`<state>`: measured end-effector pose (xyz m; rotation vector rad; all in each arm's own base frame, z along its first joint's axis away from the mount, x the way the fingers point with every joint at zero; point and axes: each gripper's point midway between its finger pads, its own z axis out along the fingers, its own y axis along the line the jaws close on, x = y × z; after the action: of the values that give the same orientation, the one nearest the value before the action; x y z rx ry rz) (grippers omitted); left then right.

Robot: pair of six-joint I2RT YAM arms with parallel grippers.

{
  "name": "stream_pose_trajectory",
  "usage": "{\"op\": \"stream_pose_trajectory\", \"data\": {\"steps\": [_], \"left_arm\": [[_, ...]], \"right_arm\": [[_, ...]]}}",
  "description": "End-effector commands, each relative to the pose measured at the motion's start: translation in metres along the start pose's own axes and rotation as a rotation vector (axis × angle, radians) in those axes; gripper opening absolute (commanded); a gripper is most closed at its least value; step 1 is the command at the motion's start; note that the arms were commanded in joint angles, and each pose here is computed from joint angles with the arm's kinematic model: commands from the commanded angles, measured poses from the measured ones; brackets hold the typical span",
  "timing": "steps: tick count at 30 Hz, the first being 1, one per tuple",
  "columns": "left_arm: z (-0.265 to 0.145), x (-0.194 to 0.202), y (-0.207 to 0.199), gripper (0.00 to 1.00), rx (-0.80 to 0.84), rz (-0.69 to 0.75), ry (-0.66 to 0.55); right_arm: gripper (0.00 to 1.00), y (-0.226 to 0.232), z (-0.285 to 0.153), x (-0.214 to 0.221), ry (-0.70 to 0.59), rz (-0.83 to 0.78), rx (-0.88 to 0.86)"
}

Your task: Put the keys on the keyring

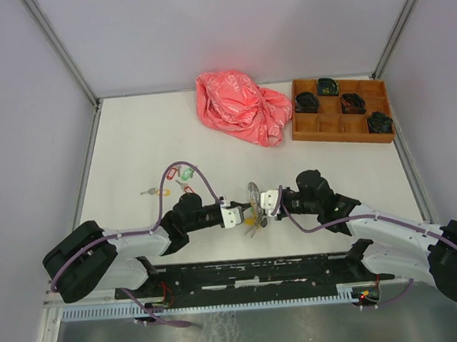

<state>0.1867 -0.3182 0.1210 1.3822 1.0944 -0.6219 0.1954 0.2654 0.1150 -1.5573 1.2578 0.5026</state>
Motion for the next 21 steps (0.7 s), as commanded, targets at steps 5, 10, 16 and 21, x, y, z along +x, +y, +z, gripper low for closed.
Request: {"op": "stream_pose_trajectory", "data": {"steps": [5, 10, 16, 21], "left_arm": [[0.0084, -0.0230, 0.0123, 0.03, -0.022, 0.007, -0.065], [0.0076, -0.0215, 0.0160, 0.03, -0.044, -0.006, -0.056], [0.0061, -0.0217, 0.0165, 0.03, -0.051, -0.015, -0.056], [0.0061, -0.0210, 0.0172, 0.03, -0.056, -0.017, -0.053]], "right_arm": [[0.01, -0.0224, 0.0001, -0.0344, -0.099, -0.042, 0.057], [0.01, -0.0211, 0.0001, -0.0327, -0.096, -0.040, 0.054], [0.01, -0.0241, -0.0014, -0.0304, -0.083, -0.041, 0.075], [0.01, -0.0251, -0.0016, -0.0301, -0.080, -0.041, 0.079]]}}
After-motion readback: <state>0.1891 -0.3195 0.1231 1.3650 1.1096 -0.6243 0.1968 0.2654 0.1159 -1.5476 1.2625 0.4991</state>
